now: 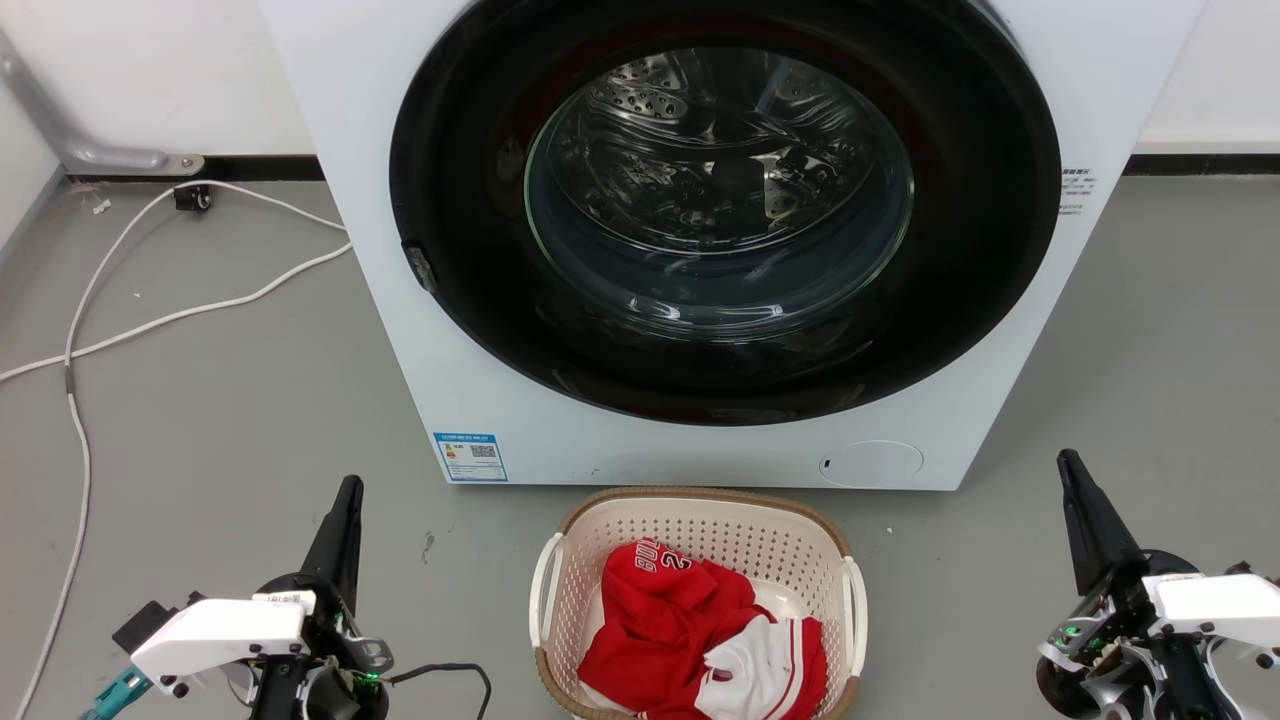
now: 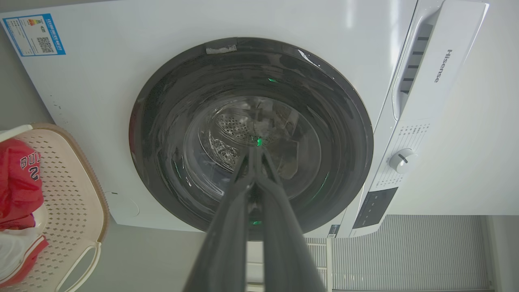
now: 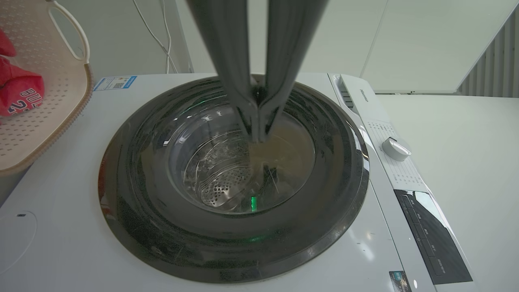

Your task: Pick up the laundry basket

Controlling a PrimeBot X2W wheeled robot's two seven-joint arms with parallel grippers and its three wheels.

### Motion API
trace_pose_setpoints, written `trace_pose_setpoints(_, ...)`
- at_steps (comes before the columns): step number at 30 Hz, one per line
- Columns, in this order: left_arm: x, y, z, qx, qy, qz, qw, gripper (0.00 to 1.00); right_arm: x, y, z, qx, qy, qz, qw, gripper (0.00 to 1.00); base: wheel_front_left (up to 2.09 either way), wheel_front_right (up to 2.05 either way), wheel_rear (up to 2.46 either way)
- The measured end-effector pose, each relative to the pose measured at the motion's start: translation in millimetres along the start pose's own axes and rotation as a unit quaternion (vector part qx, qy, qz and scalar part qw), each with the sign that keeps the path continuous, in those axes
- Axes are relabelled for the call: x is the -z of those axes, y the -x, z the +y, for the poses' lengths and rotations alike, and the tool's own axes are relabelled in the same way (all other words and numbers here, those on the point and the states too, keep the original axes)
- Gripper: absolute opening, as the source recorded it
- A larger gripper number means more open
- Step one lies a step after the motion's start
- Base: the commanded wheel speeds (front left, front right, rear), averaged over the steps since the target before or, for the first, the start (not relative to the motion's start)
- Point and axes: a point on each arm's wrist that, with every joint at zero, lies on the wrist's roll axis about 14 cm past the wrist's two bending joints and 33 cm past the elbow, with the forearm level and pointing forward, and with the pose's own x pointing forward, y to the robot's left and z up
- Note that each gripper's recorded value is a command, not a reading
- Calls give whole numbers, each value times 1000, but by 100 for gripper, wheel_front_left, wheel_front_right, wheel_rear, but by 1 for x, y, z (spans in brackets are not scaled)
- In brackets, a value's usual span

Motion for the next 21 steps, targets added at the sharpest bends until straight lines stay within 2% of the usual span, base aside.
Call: trace_pose_setpoints(21,0,0,0,0,0,-1,1000,0,0,0,0,0,1,0,1000,0,0,0,0)
